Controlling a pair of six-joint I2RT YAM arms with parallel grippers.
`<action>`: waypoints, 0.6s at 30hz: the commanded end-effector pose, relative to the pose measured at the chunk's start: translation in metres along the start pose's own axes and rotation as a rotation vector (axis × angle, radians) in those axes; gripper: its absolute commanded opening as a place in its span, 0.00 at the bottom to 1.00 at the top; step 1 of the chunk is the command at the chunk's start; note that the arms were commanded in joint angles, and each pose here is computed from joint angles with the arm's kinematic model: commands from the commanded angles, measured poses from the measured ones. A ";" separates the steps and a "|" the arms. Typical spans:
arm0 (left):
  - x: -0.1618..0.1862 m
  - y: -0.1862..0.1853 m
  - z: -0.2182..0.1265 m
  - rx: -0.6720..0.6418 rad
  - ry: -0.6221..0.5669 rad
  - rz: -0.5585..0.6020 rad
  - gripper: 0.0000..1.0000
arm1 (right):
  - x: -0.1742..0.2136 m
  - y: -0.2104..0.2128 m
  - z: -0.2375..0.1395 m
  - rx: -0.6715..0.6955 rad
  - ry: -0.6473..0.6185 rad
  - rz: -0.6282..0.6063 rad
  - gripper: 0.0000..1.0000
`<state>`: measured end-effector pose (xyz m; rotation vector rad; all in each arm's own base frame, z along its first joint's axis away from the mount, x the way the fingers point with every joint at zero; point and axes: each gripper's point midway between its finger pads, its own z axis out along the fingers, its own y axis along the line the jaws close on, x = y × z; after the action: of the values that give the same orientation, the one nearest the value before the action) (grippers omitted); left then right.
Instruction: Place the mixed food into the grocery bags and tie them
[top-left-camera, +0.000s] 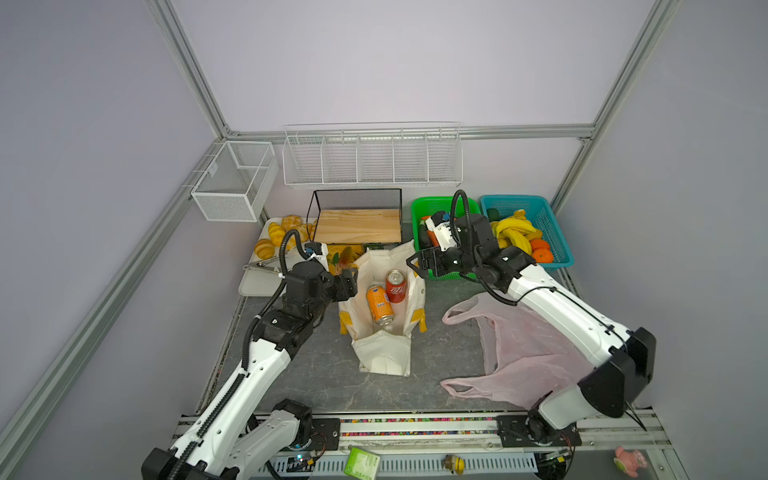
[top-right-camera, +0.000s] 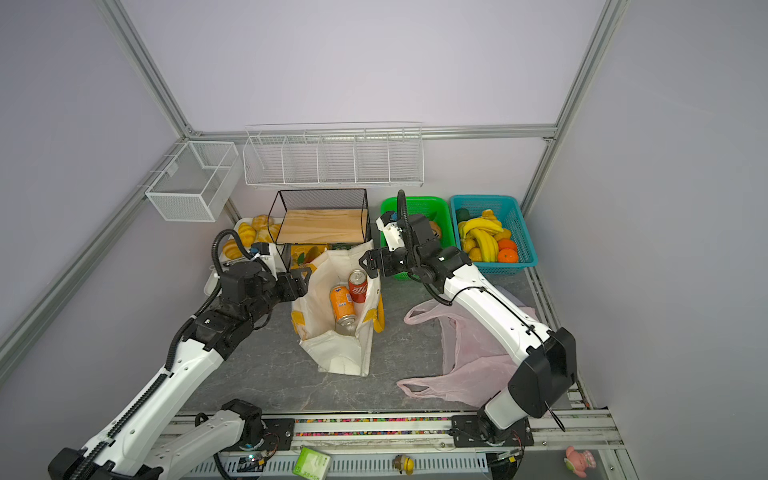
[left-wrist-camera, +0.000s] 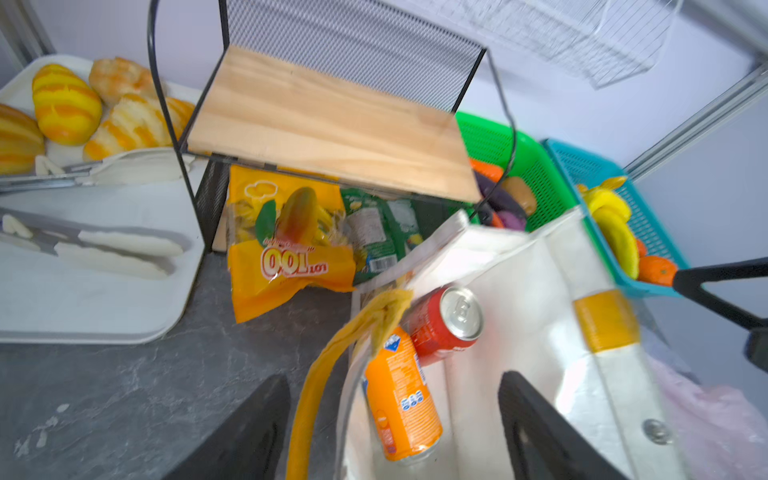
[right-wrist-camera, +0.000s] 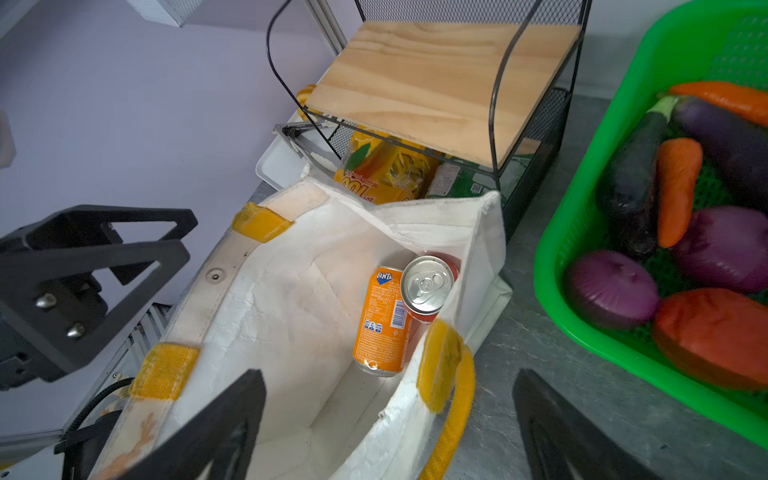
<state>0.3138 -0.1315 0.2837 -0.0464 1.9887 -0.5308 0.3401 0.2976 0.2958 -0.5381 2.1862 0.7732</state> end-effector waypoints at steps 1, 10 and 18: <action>-0.043 -0.026 -0.016 0.118 -0.146 -0.040 0.80 | 0.002 -0.025 -0.030 0.118 -0.034 -0.047 1.00; -0.050 -0.063 0.002 0.265 -0.065 -0.015 0.81 | 0.056 -0.142 -0.087 0.512 -0.043 0.102 0.93; -0.042 -0.113 0.005 0.335 -0.034 0.136 0.81 | 0.151 -0.182 -0.082 0.646 0.146 0.245 0.95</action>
<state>0.3252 -0.2081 0.3367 0.1845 1.8914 -0.7842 0.3228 0.1016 0.1803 -0.0615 2.4374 0.1583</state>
